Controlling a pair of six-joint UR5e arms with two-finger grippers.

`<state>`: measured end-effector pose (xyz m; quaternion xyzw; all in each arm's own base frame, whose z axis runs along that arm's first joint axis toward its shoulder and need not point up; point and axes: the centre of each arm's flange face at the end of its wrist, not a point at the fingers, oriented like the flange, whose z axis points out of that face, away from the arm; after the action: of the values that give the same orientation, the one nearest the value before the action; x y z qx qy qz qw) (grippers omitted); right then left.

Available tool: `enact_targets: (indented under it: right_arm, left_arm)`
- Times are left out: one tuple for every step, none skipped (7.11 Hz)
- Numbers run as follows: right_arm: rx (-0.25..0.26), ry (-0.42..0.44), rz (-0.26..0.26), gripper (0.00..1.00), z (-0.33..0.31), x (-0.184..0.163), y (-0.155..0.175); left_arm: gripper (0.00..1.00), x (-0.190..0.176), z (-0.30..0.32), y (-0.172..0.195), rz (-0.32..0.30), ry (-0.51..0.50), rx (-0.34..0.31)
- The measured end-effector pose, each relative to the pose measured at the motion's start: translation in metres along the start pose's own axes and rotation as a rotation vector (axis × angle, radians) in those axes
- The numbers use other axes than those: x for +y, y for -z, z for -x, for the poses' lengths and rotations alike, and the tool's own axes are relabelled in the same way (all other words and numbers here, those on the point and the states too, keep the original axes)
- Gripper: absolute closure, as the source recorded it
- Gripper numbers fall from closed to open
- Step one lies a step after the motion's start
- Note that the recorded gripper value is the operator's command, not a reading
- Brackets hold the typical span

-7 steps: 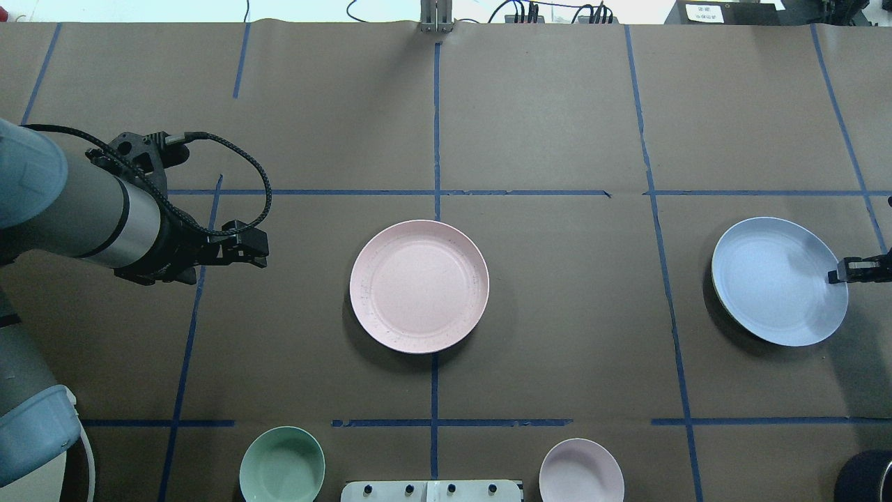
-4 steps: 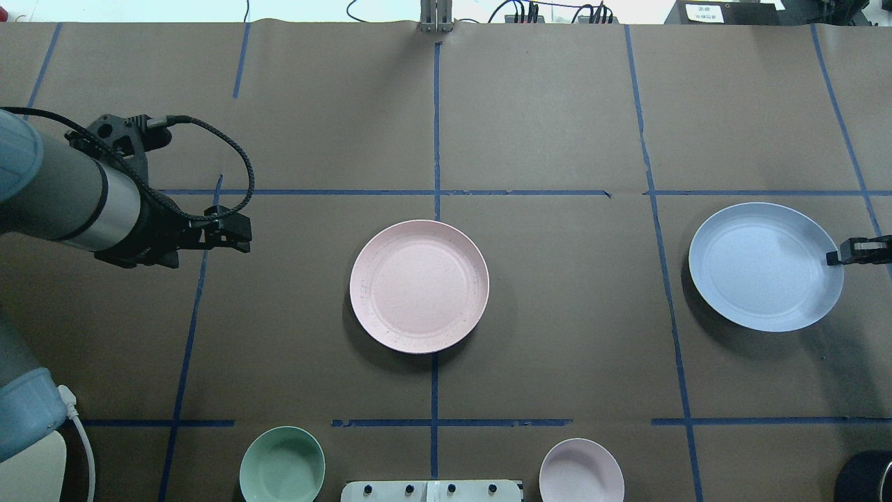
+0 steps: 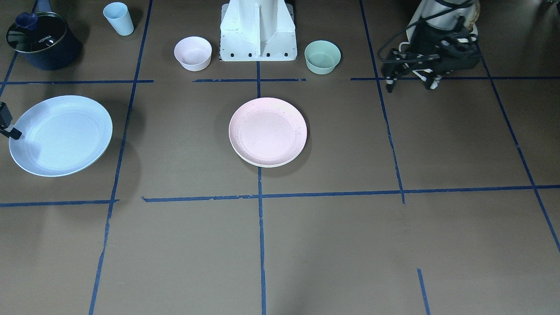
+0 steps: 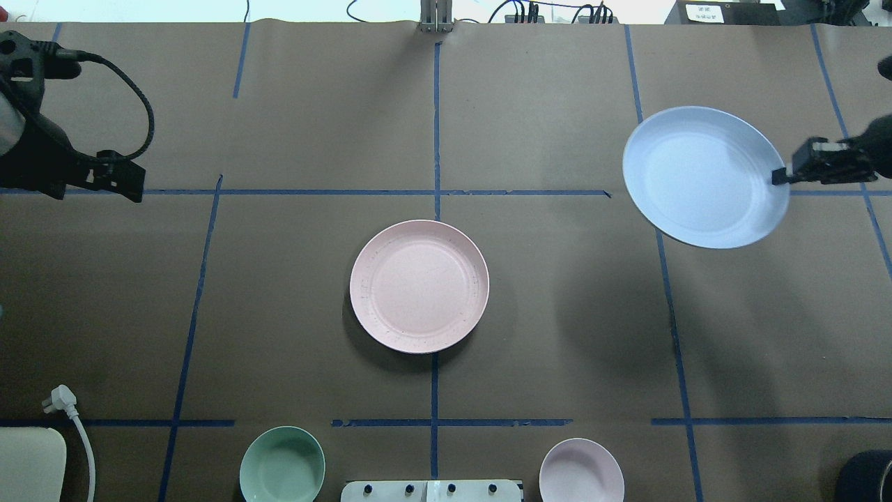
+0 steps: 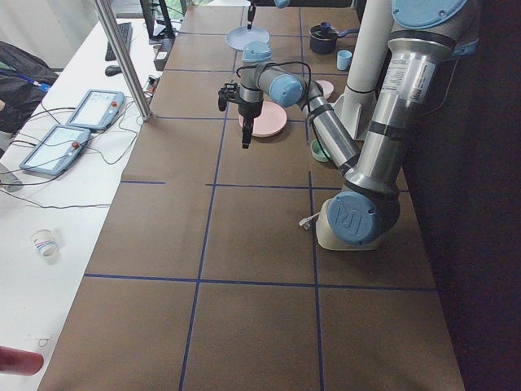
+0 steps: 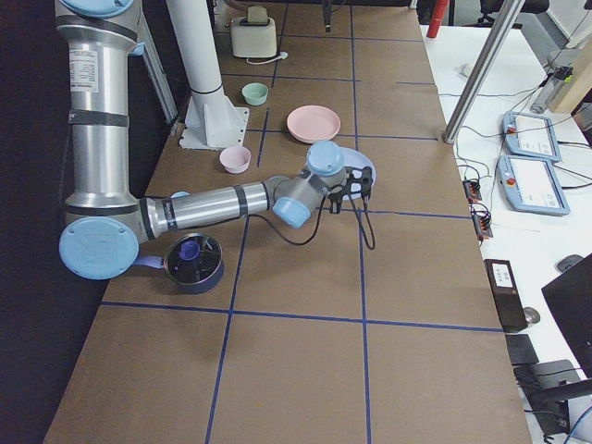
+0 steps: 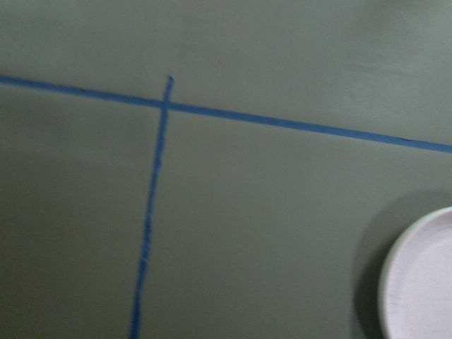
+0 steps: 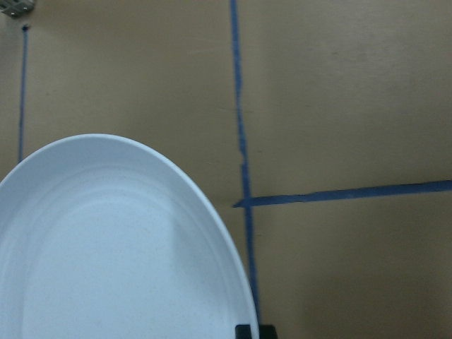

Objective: Stack three plates with pink and blue
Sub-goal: 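Lift the light blue plate with the right gripper and carry it over the pink plate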

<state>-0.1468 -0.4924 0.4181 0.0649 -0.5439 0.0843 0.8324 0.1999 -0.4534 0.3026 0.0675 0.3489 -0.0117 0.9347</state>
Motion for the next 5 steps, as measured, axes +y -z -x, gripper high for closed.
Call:
enact_targets:
  right_arm:
    - [0.013, -0.011, 0.016, 1.0, 0.072, -0.005, -0.007]
    - [0.04, -0.017, 0.021, 1.0, 0.136, 0.002, -0.019]
    - [0.072, -0.032, 0.019, 1.0, 0.198, 0.02, -0.04]
    - [0.094, -0.045, 0.011, 1.0, 0.247, 0.046, -0.067]
    - [0.111, -0.048, -0.003, 1.0, 0.281, 0.078, -0.097]
  left_arm:
    - [0.0, -0.009, 0.036, -0.011, 0.035, -0.041, -0.024]
    - [0.0, -0.017, 0.068, -0.023, 0.072, -0.068, -0.034]
    - [0.0, -0.026, 0.101, -0.034, 0.106, -0.091, -0.029]
    - [0.0, -0.037, 0.132, -0.042, 0.119, -0.111, -0.024]
    - [0.0, -0.046, 0.164, -0.05, 0.127, -0.133, -0.013]
